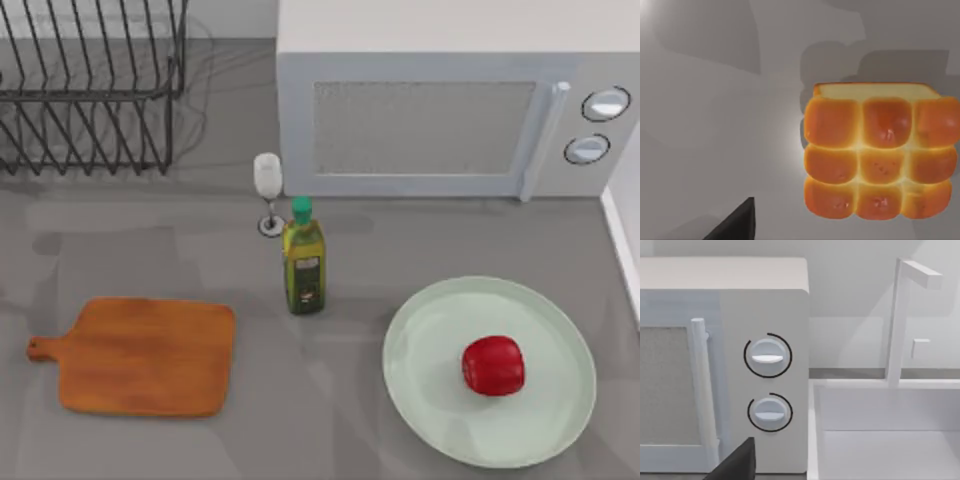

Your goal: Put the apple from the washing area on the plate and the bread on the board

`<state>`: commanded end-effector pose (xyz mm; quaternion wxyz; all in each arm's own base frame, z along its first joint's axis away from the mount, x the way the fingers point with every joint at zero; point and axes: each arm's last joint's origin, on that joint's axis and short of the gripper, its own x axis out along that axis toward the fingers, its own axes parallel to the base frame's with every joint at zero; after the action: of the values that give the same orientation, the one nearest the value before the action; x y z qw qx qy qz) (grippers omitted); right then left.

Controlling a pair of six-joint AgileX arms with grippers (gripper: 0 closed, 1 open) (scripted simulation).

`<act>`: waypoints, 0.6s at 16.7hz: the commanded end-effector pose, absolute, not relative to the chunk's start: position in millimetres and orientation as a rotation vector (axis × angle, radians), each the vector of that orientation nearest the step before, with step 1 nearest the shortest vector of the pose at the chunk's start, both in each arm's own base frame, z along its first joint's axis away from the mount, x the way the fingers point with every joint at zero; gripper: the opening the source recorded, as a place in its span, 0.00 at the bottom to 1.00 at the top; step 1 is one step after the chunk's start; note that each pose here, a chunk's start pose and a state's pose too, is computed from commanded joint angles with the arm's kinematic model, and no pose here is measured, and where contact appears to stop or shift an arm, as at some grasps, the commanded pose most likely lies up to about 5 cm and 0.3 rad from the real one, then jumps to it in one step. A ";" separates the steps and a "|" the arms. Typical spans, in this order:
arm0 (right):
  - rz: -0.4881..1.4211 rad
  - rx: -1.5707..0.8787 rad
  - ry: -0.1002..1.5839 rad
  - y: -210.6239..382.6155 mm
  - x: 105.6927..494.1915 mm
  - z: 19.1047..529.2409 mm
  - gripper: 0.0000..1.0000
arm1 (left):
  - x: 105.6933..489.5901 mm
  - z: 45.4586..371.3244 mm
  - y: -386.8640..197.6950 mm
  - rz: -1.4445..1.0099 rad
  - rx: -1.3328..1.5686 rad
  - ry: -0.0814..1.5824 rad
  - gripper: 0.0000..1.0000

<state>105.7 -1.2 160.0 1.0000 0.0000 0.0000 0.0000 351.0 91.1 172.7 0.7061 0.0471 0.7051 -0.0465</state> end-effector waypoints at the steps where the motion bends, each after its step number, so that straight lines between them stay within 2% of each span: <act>1: 0.000 0.000 0.000 -1.2 105.7 160.0 1.00 | 351.6 172.0 91.5 -0.104 0.104 1.570 1.00; 6: 0.000 0.000 0.000 -1.2 105.7 160.0 1.00 | 351.6 170.5 89.6 -0.107 0.107 1.571 1.00; 10: 0.000 0.000 0.000 -1.2 105.7 160.0 1.00 | 352.9 141.0 91.2 -0.105 0.104 1.571 1.00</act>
<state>105.7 -1.2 160.0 1.0000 0.0000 0.0000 0.0000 352.9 91.2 141.0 0.7045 0.0466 0.7066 -0.0471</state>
